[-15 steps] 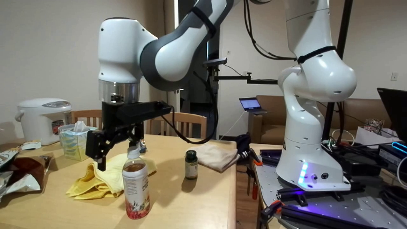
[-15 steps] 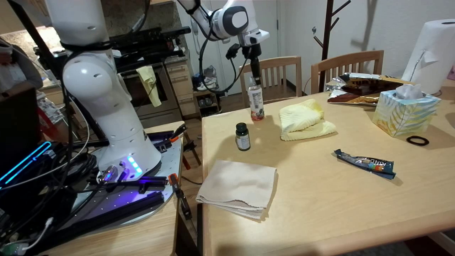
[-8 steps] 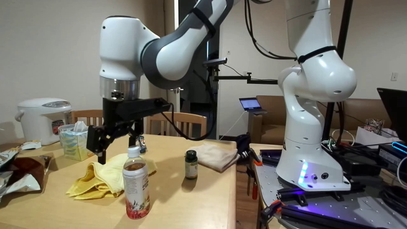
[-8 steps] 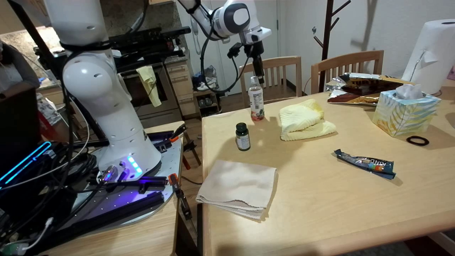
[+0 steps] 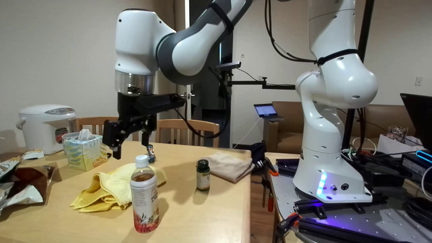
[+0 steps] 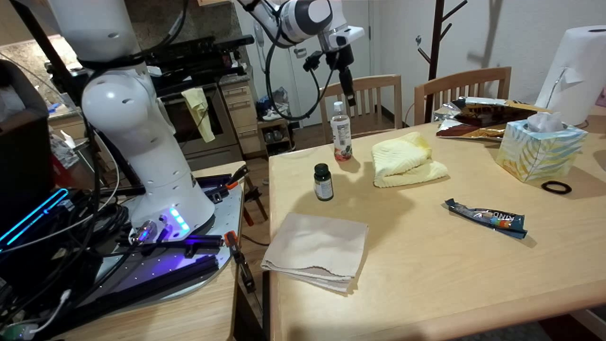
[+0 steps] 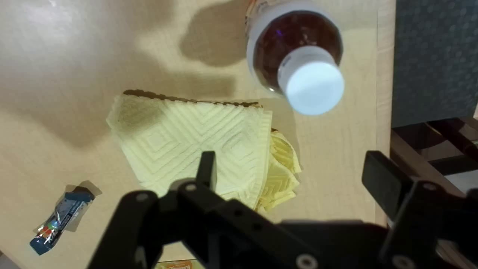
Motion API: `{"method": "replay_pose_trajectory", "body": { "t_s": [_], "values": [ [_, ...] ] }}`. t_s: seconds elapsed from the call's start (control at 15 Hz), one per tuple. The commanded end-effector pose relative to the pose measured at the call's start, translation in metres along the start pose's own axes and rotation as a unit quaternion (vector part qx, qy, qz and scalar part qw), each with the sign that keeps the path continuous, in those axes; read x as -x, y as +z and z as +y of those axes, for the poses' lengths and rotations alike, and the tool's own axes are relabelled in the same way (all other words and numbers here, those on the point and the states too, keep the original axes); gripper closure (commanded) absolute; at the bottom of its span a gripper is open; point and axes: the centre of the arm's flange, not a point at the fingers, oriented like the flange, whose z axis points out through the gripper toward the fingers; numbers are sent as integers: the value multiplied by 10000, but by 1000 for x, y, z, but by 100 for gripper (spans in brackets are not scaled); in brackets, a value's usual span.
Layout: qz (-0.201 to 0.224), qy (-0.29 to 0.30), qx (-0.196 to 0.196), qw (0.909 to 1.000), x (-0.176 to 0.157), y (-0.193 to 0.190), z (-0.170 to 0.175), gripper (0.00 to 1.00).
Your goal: Move the smaller bottle to the left and shift the bigger bottle to the right near the smaller one
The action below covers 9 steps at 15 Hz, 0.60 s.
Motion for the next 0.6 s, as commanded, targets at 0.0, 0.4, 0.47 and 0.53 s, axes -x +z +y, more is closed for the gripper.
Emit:
{"method": "replay_pose_trajectory", "body": {
  "t_s": [0.0, 0.4, 0.47, 0.53],
  "values": [
    [-178, -306, 39, 9994, 8, -8, 21, 0],
    [-467, -810, -86, 9956, 12, -21, 22, 0],
    [-530, -901, -130, 9944, 12, -24, 21, 0],
    [-563, -968, -153, 9936, 12, -27, 20, 0]
  ]
}}
